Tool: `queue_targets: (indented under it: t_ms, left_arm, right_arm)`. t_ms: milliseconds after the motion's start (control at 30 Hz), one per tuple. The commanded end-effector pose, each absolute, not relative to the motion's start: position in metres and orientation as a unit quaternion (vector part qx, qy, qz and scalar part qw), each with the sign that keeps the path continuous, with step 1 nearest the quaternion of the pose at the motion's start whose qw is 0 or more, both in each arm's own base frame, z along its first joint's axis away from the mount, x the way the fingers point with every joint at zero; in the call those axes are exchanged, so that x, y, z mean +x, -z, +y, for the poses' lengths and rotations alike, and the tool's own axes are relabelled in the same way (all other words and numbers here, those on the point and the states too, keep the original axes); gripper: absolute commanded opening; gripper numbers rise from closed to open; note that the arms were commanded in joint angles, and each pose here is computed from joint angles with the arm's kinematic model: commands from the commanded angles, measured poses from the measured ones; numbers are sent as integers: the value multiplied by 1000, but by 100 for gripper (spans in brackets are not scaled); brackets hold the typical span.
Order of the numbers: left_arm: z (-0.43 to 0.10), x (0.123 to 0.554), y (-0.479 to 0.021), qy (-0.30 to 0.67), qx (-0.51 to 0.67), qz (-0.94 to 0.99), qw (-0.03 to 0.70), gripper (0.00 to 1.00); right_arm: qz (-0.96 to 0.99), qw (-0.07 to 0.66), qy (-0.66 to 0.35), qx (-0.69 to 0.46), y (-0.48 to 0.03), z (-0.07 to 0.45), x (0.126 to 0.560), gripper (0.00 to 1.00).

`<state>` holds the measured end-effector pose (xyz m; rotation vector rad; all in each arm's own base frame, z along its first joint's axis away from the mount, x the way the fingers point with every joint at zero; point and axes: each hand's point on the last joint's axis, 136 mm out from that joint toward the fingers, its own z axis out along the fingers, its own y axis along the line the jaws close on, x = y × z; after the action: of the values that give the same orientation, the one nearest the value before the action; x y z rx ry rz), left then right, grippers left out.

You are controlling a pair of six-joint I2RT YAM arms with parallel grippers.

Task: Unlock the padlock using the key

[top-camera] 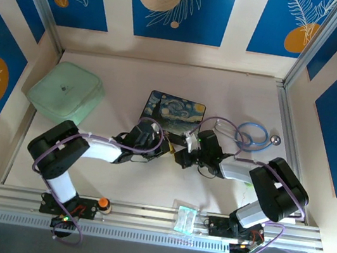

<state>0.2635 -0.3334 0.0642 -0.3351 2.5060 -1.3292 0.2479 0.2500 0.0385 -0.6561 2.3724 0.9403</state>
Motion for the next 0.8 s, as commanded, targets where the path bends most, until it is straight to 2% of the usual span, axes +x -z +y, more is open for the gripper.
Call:
queue_targets:
  t_ms: [0, 467, 767]
  left_arm:
    - [-326, 248, -57, 456, -112, 875, 115, 0]
    - [-322, 249, -61, 457, -114, 873, 127, 0]
    - [-321, 249, -62, 455, -116, 874, 127, 0]
  right_arm:
    - [884, 248, -344, -195, -38, 238, 261, 9]
    - [898, 250, -333, -141, -36, 220, 268, 27]
    - [895, 261, -334, -141, -43, 219, 269, 29]
